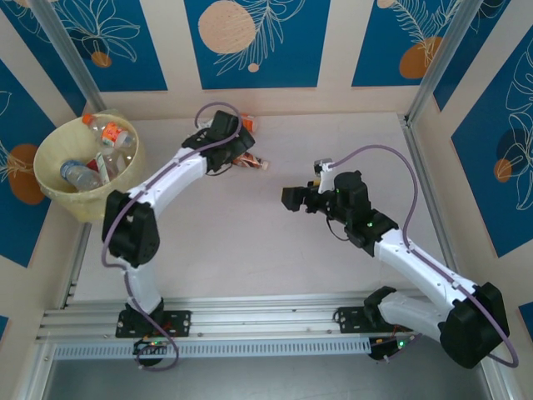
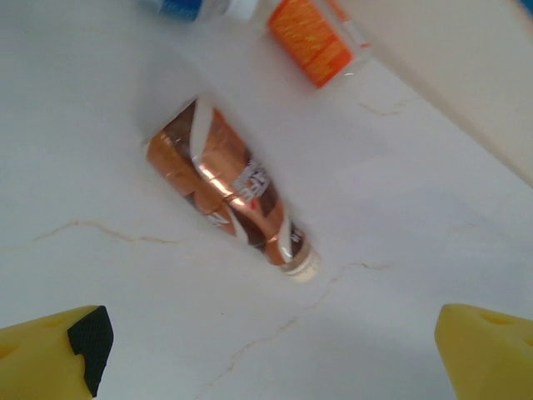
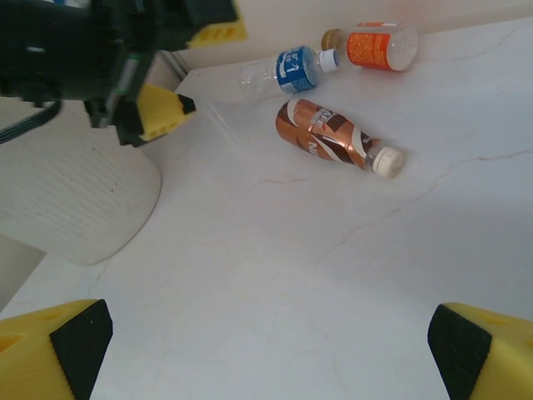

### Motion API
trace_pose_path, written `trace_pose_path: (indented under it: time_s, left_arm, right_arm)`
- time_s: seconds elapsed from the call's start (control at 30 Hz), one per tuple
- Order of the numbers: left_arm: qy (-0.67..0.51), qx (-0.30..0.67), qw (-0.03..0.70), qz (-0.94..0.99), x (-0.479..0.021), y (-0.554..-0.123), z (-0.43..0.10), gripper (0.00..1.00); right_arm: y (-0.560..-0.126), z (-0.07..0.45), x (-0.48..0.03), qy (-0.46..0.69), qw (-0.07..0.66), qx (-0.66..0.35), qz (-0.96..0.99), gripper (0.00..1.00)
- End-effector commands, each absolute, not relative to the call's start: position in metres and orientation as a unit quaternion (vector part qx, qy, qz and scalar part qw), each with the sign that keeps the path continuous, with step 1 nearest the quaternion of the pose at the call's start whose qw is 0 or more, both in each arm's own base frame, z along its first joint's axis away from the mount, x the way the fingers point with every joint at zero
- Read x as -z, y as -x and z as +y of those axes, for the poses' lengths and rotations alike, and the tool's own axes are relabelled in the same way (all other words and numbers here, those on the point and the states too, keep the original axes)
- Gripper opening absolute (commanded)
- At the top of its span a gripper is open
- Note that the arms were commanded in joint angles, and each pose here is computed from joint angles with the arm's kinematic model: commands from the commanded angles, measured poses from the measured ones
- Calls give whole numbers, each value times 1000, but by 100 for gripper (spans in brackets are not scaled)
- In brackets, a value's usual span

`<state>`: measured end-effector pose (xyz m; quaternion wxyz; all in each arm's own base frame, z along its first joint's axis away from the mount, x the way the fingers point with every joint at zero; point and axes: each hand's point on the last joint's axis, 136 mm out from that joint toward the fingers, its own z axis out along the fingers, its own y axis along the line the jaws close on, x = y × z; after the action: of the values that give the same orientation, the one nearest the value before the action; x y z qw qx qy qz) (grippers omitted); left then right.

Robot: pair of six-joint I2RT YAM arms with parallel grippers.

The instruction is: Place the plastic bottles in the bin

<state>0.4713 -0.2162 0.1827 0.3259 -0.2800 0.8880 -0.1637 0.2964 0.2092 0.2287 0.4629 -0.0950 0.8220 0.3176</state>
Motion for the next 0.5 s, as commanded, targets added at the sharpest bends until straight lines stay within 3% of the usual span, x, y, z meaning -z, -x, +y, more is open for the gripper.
trace_pose_path:
  time_s: [0.0,0.2,0.47]
  left_arm:
    - [370,102,307,871,-164,-467,-201,100]
    - [398,27,287,871,-137,-479,-200,100]
    - [413,-3,294,862,-110,-503,-205,100]
  right_arm:
    - [-293,197,-226,79,465,-305,827,100]
    - [-283,184,-224,71,472,-291,829,100]
    - [-268,166,-224,58,486,-279,826,100]
